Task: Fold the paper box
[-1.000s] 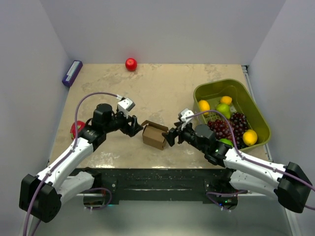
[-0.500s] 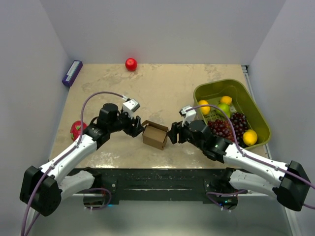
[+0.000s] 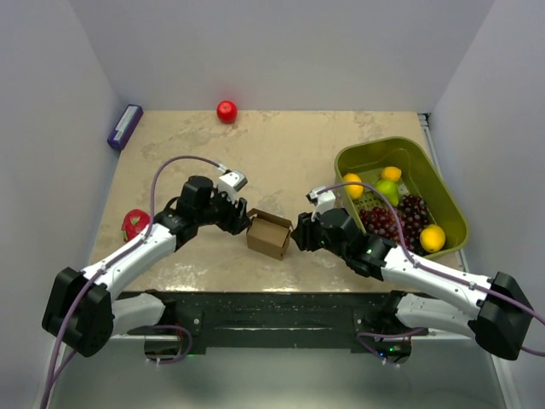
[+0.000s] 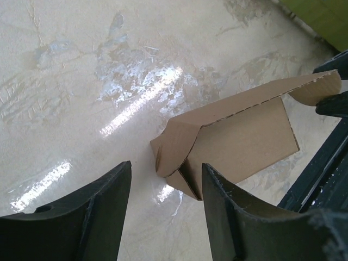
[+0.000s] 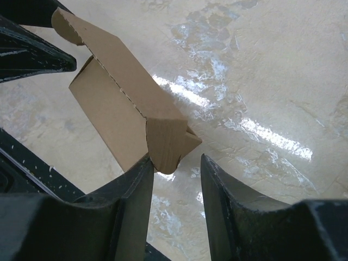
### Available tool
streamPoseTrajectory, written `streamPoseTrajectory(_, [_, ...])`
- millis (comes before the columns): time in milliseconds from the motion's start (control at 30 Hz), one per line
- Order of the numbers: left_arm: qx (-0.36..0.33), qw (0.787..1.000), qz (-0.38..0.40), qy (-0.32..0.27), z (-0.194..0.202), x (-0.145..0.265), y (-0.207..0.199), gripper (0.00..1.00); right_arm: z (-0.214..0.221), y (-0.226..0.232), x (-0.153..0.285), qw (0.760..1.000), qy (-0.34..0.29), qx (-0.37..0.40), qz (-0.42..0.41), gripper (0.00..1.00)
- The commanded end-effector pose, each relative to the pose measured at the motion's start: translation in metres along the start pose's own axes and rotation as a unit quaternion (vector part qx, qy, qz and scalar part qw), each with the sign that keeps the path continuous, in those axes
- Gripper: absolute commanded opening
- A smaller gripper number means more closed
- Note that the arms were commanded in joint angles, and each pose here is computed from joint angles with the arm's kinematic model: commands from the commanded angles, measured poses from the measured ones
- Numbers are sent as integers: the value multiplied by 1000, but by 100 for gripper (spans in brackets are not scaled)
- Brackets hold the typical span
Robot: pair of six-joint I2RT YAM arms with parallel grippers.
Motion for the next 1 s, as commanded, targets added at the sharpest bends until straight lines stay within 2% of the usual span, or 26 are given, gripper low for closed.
streamPoseTrajectory(0, [3,999,8,-32,-24,-4,-6,58,-23,6,3,999,-29,-17,4,40])
streamPoseTrajectory(333, [22,999,27,-7,-16,-19,-8,52,-27,8,1,999,-30,-18,4,31])
streamPoseTrajectory(367, [23,999,27,-3,-14,-21,-8,50,-29,9,1,999,-31,-20,2,26])
streamPoseTrajectory(567, [23,999,32,11,-6,-25,-12,42,-33,14,-2,999,-28,-28,-3,14])
streamPoseTrajectory(967, [16,999,43,25,2,-26,-24,38,-29,24,-14,999,-6,-47,-18,7])
Point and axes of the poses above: each gripper's point midway between its finger pads, its own x axis back along the fingers, its own y axis along the line the jaws close on, z = x × y, the point moved 3 cm from there along x, back along the fingers, and after that the axes turned 6 degrees about x, right-handed, at the moved point
